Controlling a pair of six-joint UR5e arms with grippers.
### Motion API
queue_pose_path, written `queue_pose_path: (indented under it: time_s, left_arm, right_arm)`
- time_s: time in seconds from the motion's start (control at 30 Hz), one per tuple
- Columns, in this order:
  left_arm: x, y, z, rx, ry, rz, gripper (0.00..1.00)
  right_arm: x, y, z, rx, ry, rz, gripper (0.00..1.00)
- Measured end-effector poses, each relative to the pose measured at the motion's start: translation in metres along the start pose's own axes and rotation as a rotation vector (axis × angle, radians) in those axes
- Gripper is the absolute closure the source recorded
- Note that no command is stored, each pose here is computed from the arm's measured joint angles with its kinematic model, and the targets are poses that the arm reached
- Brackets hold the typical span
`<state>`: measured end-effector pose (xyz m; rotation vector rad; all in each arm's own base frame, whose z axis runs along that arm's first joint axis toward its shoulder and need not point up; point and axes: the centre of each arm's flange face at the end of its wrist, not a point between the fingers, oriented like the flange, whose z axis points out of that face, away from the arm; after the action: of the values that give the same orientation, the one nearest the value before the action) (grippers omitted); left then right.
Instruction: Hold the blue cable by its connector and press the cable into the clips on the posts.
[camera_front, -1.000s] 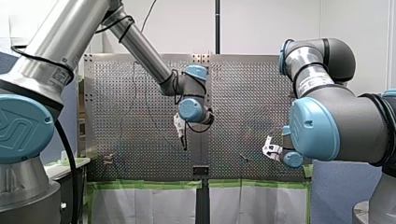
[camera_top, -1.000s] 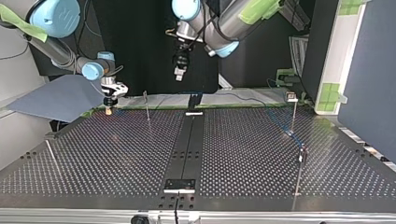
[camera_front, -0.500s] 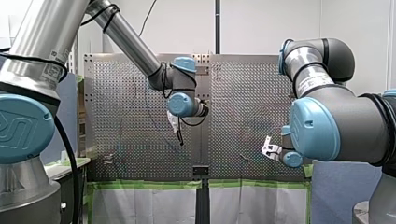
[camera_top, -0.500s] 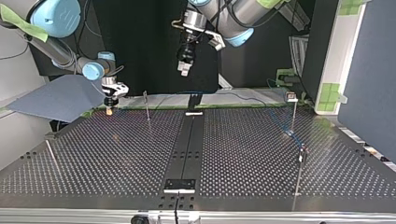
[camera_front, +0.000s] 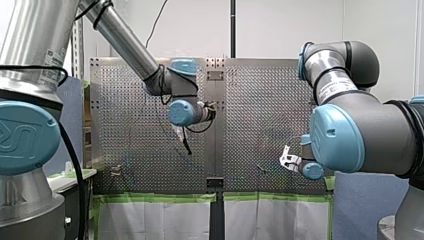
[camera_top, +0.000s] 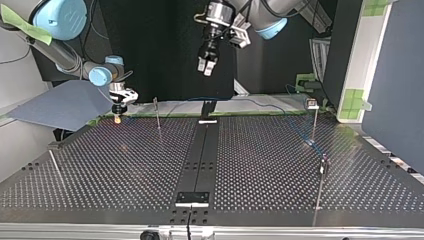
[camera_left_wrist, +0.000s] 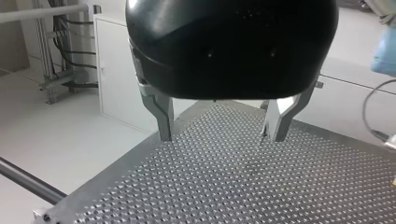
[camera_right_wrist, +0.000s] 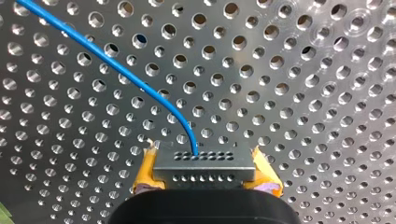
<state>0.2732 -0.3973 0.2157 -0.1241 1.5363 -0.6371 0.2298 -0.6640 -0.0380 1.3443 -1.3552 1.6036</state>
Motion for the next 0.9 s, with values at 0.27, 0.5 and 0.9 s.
queue_pose_path:
  time_s: [0.27,0.5,0.9]
  left_arm:
    - [0.015,0.026,-0.012,-0.027,0.003,0.01,0.02]
    - [0.024,0.05,-0.022,-0.055,0.0,0.029,0.02]
    - [0.027,0.096,-0.032,-0.071,-0.007,0.066,0.02]
  right_arm:
    - [0.0,0.0,0.0,-0.003,0.0,-0.007,1.0]
    - [0.01,0.0,0.0,-0.008,-0.007,-0.045,1.0]
    - [0.056,-0.023,-0.009,0.025,0.023,-0.068,1.0]
